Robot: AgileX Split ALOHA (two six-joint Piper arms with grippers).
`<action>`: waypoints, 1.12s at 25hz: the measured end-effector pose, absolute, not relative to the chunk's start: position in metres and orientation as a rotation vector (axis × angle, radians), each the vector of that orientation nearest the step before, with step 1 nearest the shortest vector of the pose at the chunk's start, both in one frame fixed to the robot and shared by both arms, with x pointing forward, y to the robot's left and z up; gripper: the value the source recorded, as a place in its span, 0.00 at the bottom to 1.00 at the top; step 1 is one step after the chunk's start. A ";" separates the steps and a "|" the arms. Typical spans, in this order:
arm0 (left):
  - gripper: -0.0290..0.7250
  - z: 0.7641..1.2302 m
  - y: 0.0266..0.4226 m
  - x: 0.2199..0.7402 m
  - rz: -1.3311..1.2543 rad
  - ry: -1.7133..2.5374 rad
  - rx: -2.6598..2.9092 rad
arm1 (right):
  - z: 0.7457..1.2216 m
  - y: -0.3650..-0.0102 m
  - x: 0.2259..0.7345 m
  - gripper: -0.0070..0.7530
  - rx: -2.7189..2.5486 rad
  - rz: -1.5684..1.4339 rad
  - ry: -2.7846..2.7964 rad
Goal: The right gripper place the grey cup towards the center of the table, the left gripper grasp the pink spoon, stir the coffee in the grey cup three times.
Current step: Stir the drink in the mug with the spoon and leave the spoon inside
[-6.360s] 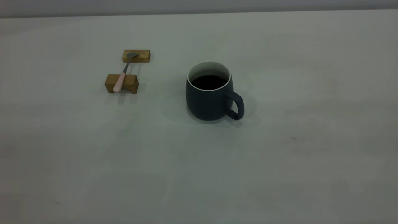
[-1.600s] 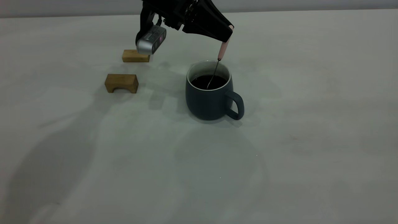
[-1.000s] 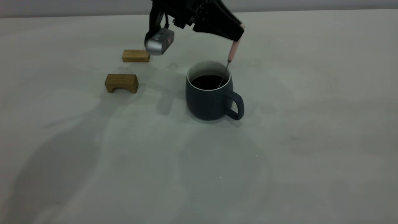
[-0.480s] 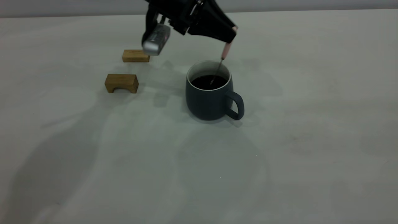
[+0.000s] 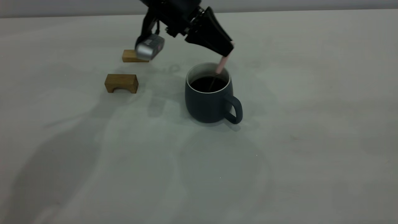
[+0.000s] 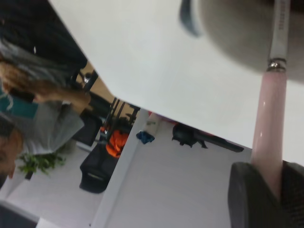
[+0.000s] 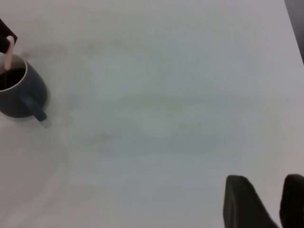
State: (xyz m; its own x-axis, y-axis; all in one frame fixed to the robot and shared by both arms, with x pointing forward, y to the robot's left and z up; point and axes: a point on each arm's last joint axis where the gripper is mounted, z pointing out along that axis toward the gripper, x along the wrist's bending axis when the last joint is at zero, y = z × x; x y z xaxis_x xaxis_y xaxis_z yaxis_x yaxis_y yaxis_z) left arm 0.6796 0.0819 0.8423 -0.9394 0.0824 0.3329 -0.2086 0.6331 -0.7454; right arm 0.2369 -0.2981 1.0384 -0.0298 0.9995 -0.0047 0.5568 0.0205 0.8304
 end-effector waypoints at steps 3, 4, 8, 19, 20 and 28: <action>0.27 0.841 0.087 0.685 1.245 -2.590 0.022 | 1.038 -0.298 0.237 0.32 1.606 0.880 1.659; 0.27 0.841 0.087 0.686 1.262 -2.606 -0.005 | 1.038 -0.298 0.237 0.32 1.606 0.880 1.659; 0.27 0.844 0.079 0.688 1.378 -2.620 -0.069 | 1.038 -0.298 0.237 0.32 1.606 0.880 1.659; 0.27 0.846 0.063 0.671 1.269 -2.466 0.061 | 1.038 -0.298 0.237 0.32 1.606 0.880 1.659; 0.27 0.845 0.066 0.672 1.243 -2.475 0.072 | 1.038 -0.298 0.237 0.32 1.606 0.880 1.659; 0.27 0.841 0.092 0.685 1.230 -2.558 0.085 | 1.038 -0.298 0.237 0.32 1.606 0.880 1.659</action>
State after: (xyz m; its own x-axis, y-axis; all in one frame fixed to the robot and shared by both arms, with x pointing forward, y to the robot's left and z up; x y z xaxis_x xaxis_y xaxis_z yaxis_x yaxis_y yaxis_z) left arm 0.6854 0.0921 0.8411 -0.9531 0.0759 0.2931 -0.1814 0.6318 -0.7536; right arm 0.2369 -0.2981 1.0384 -0.0298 0.9995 -0.0047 0.5568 0.0205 0.8304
